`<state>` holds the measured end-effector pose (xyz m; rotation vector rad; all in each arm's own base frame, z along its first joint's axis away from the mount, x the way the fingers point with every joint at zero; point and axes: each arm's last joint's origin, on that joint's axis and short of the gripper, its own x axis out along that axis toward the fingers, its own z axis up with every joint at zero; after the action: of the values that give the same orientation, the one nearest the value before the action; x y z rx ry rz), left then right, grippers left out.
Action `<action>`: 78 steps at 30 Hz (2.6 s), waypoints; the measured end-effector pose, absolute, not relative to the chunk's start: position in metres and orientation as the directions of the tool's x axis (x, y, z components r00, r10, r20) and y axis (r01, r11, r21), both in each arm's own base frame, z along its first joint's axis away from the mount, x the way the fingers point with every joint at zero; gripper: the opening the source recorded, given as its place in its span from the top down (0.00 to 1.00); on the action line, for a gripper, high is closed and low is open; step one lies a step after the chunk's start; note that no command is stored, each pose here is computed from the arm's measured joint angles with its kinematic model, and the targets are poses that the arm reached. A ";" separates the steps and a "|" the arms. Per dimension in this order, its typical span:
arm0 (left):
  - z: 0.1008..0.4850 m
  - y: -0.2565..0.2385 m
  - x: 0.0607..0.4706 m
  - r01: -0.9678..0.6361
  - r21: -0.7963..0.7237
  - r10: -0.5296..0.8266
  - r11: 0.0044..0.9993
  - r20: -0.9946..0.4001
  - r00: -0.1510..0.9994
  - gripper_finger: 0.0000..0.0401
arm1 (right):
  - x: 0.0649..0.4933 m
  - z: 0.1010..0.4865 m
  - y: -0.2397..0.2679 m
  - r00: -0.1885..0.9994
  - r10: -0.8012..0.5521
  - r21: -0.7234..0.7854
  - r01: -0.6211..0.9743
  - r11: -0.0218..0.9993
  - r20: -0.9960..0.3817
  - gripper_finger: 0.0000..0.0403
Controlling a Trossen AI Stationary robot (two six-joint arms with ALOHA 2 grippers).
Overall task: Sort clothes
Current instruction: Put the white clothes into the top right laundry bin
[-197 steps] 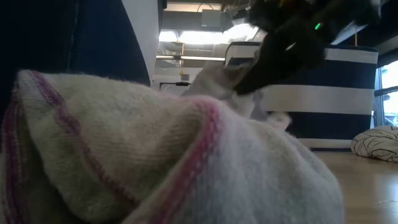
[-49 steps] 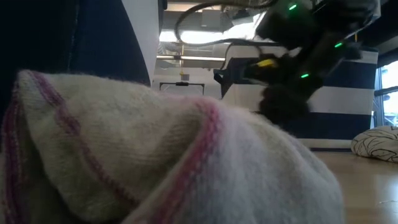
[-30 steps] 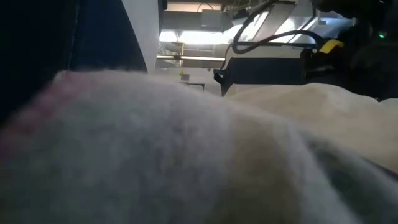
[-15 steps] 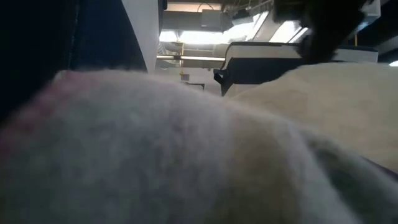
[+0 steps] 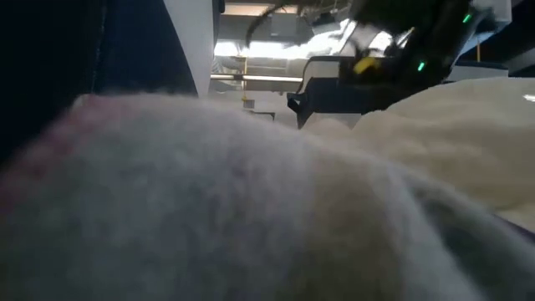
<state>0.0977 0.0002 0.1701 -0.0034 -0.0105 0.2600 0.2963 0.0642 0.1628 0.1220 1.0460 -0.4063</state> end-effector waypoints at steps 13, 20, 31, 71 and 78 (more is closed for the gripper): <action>0.170 0.000 0.098 -0.257 -0.004 0.257 0.966 0.009 0.966 0.99 | 0.310 0.114 0.052 0.350 -0.212 -0.067 0.384 0.921 -0.912 0.38; 0.170 0.000 0.098 -0.257 -0.004 0.257 0.966 0.010 0.966 0.99 | 0.311 0.113 0.053 0.357 -0.184 -0.044 0.368 0.929 -0.916 0.79; 0.170 0.000 0.098 -0.257 -0.007 0.257 0.966 0.009 0.966 0.99 | 0.301 0.118 0.076 0.365 -0.191 -0.044 0.375 0.926 -0.911 0.90; 0.171 0.000 0.098 -0.257 -0.006 0.257 0.966 0.015 0.966 0.99 | 0.269 0.386 0.086 0.829 -0.537 -0.356 0.460 0.813 -0.155 0.91; 0.171 0.000 0.098 -0.257 -0.024 0.257 0.966 0.015 0.966 0.99 | 0.272 0.429 0.087 0.900 -0.411 -0.375 0.434 0.819 0.145 0.91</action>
<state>0.0977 0.0002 0.1707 -0.0222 -0.0182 0.2598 0.2722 0.0872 0.4291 -0.4127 -0.0584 -0.4500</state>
